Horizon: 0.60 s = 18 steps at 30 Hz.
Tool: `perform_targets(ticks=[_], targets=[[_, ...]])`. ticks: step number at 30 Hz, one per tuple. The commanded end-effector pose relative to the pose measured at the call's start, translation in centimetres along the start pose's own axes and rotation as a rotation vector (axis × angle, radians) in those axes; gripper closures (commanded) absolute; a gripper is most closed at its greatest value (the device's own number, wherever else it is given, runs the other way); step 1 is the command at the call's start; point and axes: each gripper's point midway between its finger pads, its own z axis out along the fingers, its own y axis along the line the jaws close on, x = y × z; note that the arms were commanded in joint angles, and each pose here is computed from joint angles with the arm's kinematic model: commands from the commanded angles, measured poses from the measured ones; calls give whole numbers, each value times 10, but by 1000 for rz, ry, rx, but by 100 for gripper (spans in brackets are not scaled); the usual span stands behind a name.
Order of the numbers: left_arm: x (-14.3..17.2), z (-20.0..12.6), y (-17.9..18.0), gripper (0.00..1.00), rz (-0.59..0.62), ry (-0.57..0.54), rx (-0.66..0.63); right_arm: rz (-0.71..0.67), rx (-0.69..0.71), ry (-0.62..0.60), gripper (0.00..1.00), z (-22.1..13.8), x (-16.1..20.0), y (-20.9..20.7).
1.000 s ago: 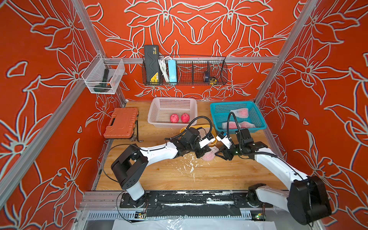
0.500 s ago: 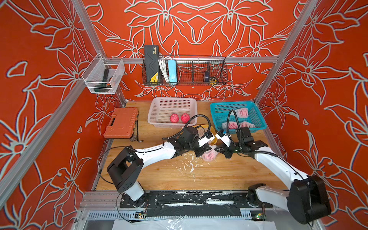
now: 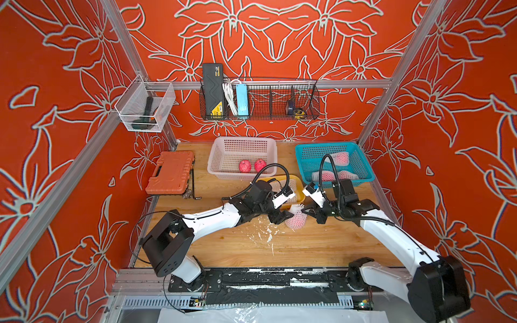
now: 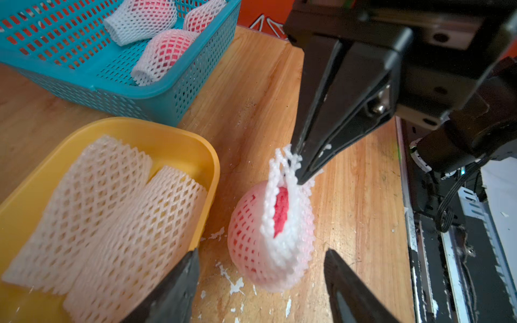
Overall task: Remove foam nets from apples
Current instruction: Remove the foam net from the apple.
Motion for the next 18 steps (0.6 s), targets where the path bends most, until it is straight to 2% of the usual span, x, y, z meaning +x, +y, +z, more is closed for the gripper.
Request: perform_targets(ticks=[1, 6, 10, 13, 18], targets=[[-2, 8, 0, 29, -2, -8, 31, -50, -24, -11, 100, -2, -8, 7], [1, 16, -11, 32, -7, -2, 106, -59, -36, -13, 100, 1, -9, 10], [16, 22, -9, 34, -12, 45, 101, -71, -43, -49, 100, -2, -18, 13], [15, 22, -10, 37, -15, 39, 106, -76, -47, -82, 100, -3, -25, 15], [10, 25, -13, 51, -20, 26, 130, -67, -57, -98, 100, -3, -26, 17]])
